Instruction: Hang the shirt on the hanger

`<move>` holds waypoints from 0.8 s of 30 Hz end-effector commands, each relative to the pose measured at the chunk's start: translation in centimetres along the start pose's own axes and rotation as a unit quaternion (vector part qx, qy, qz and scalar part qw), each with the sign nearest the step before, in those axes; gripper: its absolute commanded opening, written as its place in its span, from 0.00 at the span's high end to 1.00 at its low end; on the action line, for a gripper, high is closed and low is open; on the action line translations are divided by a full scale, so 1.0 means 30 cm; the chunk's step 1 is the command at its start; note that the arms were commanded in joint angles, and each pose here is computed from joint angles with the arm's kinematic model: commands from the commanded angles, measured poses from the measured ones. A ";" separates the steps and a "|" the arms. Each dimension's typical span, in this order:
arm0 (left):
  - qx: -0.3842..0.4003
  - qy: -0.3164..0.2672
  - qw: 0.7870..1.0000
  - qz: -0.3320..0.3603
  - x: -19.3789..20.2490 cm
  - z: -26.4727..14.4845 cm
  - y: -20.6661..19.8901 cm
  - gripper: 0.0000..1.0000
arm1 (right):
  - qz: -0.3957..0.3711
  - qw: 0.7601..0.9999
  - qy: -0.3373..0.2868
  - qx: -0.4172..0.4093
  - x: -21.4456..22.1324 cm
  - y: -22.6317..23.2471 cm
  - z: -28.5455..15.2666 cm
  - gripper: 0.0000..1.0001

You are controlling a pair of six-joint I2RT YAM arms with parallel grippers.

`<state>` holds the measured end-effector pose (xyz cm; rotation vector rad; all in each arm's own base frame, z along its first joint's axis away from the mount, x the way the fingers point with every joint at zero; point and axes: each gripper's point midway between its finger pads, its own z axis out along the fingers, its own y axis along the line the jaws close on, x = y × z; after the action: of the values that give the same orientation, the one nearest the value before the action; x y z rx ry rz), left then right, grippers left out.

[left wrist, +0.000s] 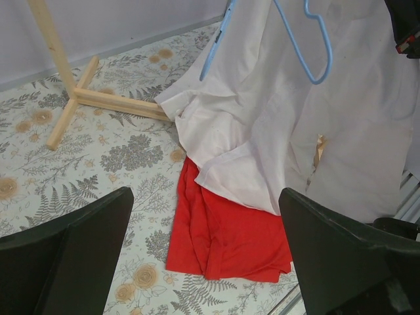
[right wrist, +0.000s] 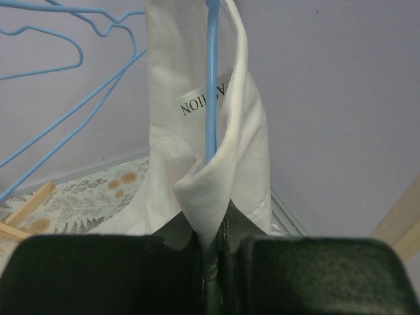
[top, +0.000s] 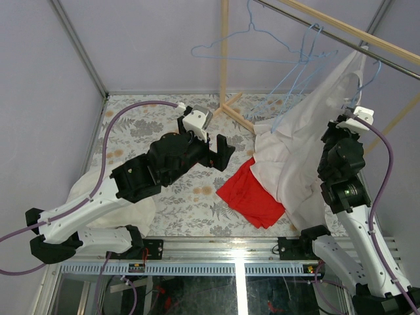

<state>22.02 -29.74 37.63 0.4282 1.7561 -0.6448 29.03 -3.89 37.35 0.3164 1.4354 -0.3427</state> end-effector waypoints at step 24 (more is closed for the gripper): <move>-0.001 0.003 1.000 -0.001 0.004 0.001 0.005 0.07 | -0.004 0.991 -0.107 0.080 -0.253 -0.081 0.042 1.00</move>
<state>21.98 -29.77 37.40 0.4326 1.7602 -0.6446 30.02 -5.08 39.80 0.2733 1.3592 -0.5074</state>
